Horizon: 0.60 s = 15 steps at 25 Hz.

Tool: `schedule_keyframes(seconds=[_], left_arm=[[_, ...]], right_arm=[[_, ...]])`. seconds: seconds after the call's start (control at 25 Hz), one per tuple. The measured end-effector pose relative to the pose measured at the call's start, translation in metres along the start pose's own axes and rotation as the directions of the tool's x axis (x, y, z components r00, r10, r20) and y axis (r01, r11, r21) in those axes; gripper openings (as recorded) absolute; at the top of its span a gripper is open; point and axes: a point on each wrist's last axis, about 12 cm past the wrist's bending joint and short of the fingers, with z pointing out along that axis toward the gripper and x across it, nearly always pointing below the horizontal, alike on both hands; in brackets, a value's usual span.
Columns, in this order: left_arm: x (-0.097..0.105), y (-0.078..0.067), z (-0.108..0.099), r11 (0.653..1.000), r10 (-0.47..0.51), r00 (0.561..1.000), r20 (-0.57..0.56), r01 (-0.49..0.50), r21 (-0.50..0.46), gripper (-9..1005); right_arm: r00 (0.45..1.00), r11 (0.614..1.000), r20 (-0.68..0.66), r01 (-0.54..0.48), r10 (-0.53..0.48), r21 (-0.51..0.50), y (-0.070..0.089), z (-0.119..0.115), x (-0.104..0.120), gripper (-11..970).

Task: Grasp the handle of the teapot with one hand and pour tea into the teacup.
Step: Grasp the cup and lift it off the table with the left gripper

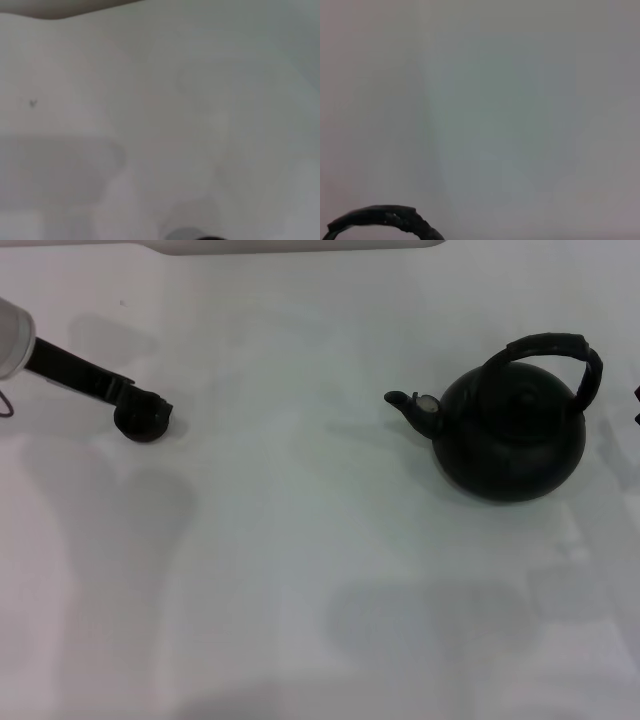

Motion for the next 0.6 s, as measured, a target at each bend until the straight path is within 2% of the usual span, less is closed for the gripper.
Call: schedule_keyframes(seconds=[0.4,0.6], left_arm=[[0.001,0.001,0.0,1.0,-0.006,1.0,0.004,0.006,-0.003,799],[-0.009,-0.003,-0.002,1.0,0.015,1.0,0.012,-0.015,-0.003,799]], right_arm=[[1.0,1.0,0.002,0.001,-0.001,-0.004,0.0,0.002,-0.001,875],[1.0,1.0,-0.002,0.001,-0.001,-0.002,0.0,0.002,0.0,875]])
